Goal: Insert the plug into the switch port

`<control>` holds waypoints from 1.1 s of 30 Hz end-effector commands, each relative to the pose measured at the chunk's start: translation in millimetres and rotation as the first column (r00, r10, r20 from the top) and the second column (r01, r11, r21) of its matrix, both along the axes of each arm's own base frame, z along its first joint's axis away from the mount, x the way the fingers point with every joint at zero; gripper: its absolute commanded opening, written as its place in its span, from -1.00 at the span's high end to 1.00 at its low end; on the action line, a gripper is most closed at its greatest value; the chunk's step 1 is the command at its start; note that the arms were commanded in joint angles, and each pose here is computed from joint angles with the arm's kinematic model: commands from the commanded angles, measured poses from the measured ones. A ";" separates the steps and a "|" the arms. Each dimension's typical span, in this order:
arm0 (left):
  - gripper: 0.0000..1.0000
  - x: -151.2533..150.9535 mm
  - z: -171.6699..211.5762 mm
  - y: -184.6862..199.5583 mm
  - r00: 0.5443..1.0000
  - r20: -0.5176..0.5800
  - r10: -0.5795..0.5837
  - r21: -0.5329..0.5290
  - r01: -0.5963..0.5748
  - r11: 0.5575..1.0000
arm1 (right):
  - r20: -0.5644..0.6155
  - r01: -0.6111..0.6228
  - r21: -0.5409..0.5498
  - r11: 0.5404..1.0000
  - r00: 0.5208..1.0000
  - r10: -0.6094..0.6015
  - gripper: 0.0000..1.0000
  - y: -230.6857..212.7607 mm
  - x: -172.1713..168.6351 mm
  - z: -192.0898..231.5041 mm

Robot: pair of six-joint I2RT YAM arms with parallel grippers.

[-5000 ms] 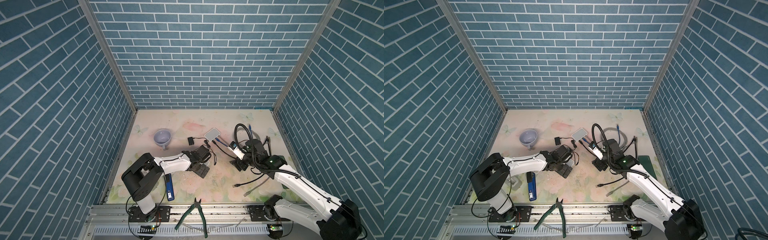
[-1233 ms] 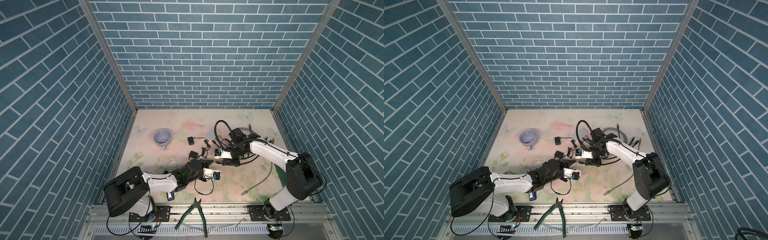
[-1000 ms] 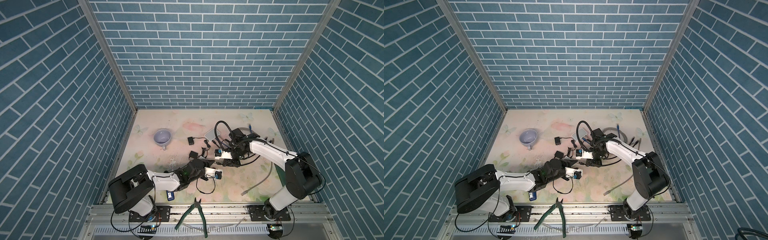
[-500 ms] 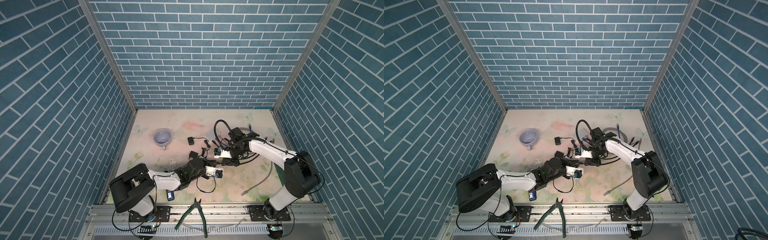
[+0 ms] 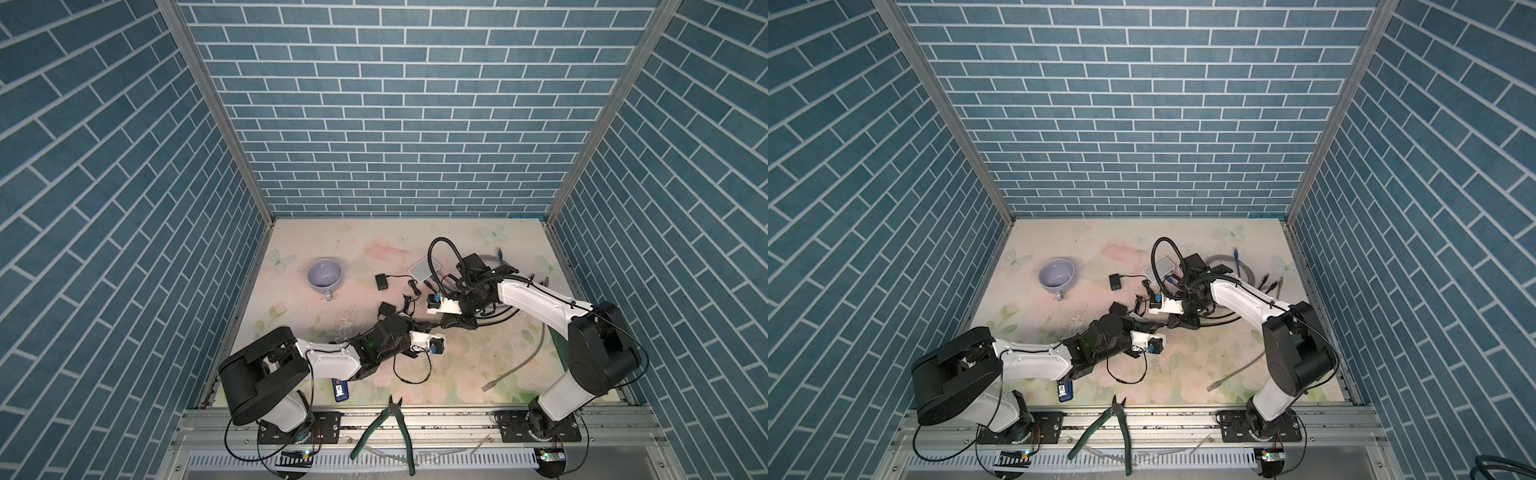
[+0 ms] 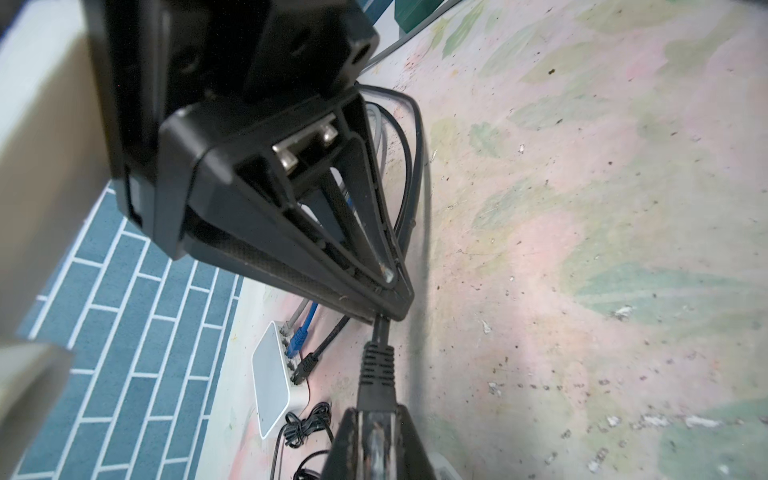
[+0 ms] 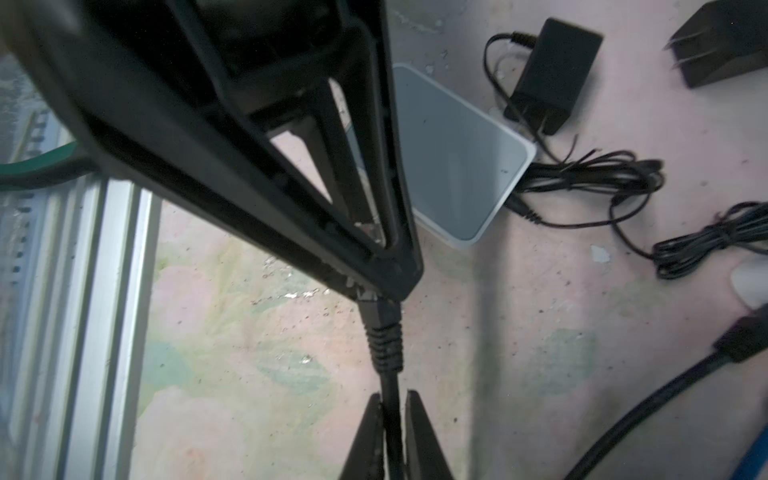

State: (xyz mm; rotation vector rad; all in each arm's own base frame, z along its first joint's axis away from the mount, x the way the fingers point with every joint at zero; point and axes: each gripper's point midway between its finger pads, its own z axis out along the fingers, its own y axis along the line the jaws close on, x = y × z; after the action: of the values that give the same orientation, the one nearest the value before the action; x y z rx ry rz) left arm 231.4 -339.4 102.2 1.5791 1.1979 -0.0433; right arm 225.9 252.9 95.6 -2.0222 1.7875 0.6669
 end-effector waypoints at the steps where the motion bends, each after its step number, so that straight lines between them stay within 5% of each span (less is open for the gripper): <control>1: 0.78 7.4 13.3 5.8 0.997 -0.058 0.060 -0.074 -0.064 0.995 | 0.104 0.007 0.083 0.996 0.994 -0.016 0.59 6.9 6.6 6.9; 13: 0.75 3.7 5.0 20.3 0.973 -0.223 0.063 -0.126 -0.093 0.988 | 0.391 -0.036 0.332 0.942 0.914 -0.103 0.24 13.2 8.5 27.7; 21: 0.75 -3.7 4.9 17.9 0.968 -0.250 0.026 -0.156 -0.067 0.985 | 0.398 -0.089 0.427 0.900 0.912 -0.099 0.24 22.6 -7.3 37.9; 33: 0.75 -8.4 13.9 16.2 0.972 -0.236 -0.007 -0.198 -0.041 0.979 | 0.360 -0.120 0.428 0.896 0.932 -0.047 0.35 37.0 -17.1 22.1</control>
State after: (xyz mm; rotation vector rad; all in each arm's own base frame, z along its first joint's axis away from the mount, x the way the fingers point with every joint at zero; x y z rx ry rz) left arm 224.2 -322.8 105.1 1.4406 1.3747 -0.3167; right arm 217.1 285.8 124.8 -1.7212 1.2619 0.5459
